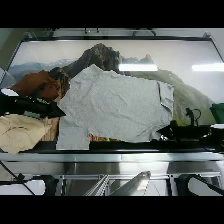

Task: Fold the shirts.

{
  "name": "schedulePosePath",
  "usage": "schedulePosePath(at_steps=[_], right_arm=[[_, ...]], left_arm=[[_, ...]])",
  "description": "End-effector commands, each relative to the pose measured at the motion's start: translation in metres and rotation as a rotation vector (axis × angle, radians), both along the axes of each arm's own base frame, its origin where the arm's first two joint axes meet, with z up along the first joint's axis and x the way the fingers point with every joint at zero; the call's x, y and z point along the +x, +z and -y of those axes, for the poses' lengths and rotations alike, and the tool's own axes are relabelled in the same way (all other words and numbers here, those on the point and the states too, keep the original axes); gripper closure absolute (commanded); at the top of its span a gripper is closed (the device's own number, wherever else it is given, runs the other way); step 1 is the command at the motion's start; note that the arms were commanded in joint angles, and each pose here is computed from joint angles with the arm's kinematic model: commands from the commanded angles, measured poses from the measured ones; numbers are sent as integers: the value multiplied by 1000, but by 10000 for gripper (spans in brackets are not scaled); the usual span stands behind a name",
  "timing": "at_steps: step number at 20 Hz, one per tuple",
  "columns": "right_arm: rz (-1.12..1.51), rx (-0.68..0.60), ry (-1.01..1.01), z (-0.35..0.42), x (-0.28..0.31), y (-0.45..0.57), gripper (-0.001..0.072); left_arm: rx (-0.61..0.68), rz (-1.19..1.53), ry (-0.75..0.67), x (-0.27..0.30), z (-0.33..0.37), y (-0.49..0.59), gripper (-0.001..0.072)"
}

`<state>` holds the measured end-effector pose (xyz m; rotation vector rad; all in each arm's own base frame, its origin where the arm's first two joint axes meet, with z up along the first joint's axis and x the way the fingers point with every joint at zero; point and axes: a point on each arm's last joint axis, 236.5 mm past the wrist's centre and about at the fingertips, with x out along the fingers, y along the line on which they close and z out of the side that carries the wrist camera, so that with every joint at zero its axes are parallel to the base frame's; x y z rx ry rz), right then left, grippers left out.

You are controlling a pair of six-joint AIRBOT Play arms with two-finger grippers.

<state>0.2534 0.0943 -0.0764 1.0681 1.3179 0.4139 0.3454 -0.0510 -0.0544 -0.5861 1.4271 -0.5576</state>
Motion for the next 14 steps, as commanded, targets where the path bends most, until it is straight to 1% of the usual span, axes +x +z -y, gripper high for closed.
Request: schedulePosePath(at_steps=[1,4,6,8,11,13,14], right_arm=[[114,88,-1,17,15,70,696],[473,73,-145,56,63,185,697],[745,102,-240,73,78,283,697],[955,131,-269,77,73,361,697],[1239,136,-253,67,46,457,697],[1385,74,-273,64,29,506,697],[1441,9,-274,62,21,522,697]], left_arm=[[-157,140,29,16,-9,87,694],[-249,500,140,34,-34,213,693],[-280,697,162,24,-38,288,692],[-269,842,145,6,-33,342,692],[-249,1064,103,-30,-19,419,692],[-228,1227,86,-56,-12,472,692],[-199,1297,79,-68,-10,493,692]])
